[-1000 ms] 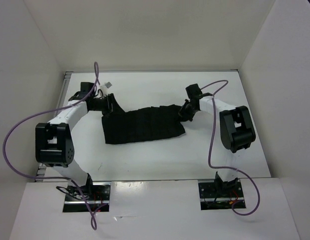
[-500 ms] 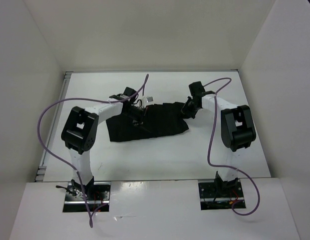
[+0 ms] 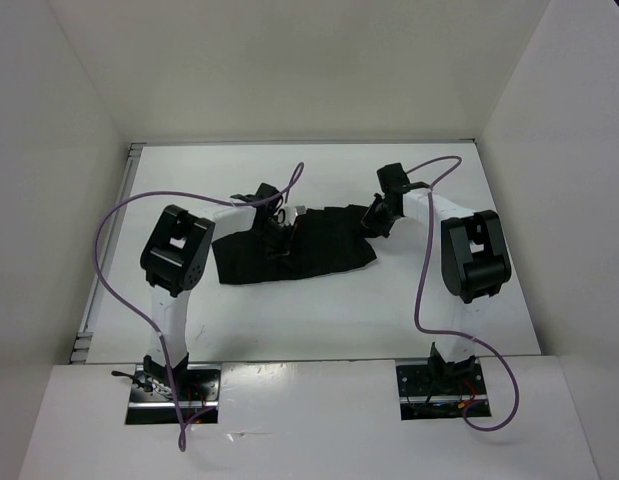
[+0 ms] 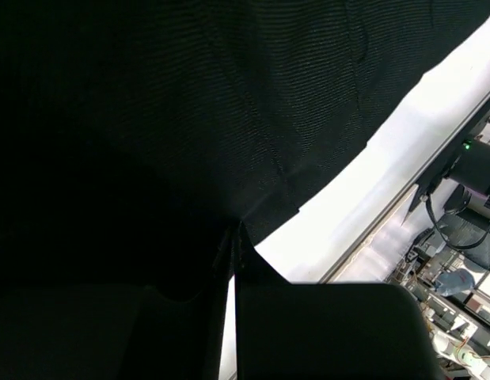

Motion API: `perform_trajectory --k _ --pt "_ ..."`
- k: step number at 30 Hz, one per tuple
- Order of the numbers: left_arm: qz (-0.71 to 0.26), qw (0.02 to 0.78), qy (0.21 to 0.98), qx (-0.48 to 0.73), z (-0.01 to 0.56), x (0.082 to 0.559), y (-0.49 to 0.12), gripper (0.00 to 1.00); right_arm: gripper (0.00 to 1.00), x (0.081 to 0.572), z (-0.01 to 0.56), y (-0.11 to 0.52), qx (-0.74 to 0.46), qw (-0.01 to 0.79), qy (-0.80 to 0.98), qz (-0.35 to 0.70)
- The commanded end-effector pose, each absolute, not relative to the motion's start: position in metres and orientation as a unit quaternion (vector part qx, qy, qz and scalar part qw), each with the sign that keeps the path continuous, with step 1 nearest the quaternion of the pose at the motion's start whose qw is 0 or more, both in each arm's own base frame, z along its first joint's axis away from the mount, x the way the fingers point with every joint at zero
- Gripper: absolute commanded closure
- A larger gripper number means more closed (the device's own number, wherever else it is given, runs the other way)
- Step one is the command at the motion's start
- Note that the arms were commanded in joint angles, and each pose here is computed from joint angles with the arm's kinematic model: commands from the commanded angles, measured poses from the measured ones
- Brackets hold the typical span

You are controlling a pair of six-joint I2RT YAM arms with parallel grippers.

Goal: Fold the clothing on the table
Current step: Fold the skirt

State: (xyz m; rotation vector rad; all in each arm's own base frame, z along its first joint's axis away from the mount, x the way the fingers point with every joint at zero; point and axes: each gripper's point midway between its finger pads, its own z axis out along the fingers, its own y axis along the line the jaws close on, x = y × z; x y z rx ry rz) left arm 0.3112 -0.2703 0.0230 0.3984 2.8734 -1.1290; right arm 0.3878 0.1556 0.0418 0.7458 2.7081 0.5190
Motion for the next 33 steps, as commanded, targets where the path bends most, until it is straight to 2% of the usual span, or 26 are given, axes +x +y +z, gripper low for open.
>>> perform_trajectory --k 1,8,14,19,26,33 --pt "-0.357 0.012 0.924 0.135 0.024 0.31 -0.275 0.9 1.0 0.399 0.062 0.16 0.256 0.166 0.932 0.197" --pt "-0.299 0.001 0.948 0.11 -0.009 0.31 -0.259 0.92 1.0 0.405 0.082 0.168 0.247 0.178 0.926 0.223" --pt "-0.298 -0.009 0.95 0.097 -0.021 0.312 -0.266 0.92 1.0 0.394 0.156 0.201 0.207 0.211 0.905 0.307" --pt "-0.308 -0.011 0.946 0.099 -0.026 0.321 -0.278 0.92 1.0 0.375 0.196 0.224 0.178 0.204 0.887 0.373" --pt "-0.344 0.003 0.93 0.128 -0.011 0.343 -0.323 0.92 1.0 0.37 0.238 0.238 0.154 0.212 0.862 0.434" --pt "-0.406 0.018 0.902 0.149 0.027 0.366 -0.364 0.89 1.0 0.37 0.241 0.238 0.158 0.211 0.861 0.436"
